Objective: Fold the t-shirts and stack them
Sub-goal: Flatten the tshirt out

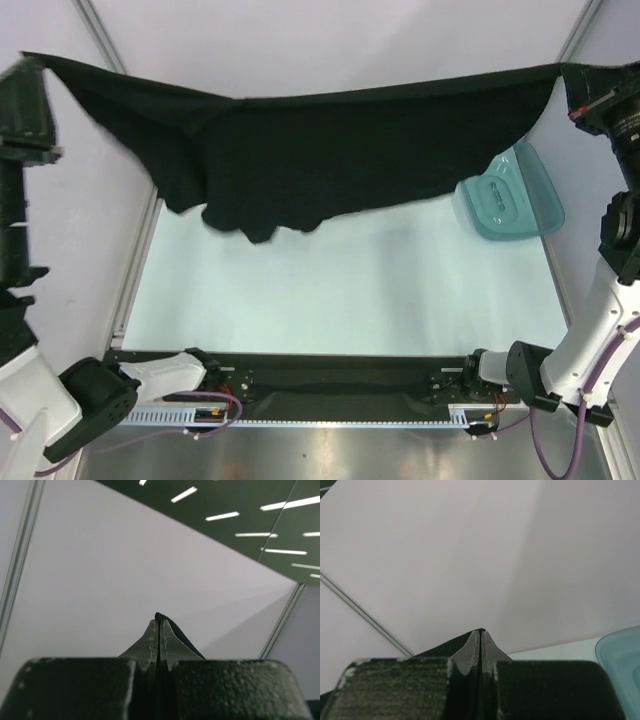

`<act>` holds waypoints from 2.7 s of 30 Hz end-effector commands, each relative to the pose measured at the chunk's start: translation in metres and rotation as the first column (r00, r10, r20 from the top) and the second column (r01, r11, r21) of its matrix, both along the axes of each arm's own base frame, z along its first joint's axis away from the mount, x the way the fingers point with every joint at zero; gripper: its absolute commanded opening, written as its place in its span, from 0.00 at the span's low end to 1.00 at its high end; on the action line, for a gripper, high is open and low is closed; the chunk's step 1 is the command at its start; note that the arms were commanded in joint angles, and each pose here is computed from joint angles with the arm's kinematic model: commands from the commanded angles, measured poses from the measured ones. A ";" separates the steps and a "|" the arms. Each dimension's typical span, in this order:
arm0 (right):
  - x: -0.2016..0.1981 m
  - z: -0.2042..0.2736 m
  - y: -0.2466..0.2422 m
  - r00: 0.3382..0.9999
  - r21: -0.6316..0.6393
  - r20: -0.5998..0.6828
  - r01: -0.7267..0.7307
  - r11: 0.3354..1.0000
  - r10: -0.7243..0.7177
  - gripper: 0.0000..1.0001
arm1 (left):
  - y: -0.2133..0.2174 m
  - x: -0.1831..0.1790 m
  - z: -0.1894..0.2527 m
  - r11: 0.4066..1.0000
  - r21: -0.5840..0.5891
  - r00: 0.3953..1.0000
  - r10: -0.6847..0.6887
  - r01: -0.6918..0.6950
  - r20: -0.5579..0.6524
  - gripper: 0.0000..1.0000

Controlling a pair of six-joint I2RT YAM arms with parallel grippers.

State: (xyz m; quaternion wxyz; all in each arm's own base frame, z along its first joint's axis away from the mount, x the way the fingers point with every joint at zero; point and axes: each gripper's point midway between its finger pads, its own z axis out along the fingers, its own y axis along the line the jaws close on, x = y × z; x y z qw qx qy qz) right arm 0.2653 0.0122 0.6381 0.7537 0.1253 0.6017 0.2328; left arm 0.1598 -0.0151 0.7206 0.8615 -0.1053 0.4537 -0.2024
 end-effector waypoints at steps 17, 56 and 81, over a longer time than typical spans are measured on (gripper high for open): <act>-0.176 0.054 0.039 0.932 -0.041 0.361 0.059 0.997 -0.040 0.00 | 0.056 -0.158 0.054 0.983 -0.072 0.874 -0.115 0.168 0.472 0.01; 0.352 -0.476 -0.014 0.831 0.009 -0.555 -0.031 0.999 0.031 0.00 | -0.101 0.440 -0.485 0.950 0.308 0.708 0.187 0.046 -0.681 0.00; 0.207 -0.268 0.029 0.924 -0.038 -0.381 -0.063 0.997 0.044 0.00 | -0.018 0.219 -0.205 0.953 0.211 0.902 0.279 -0.217 -0.329 0.00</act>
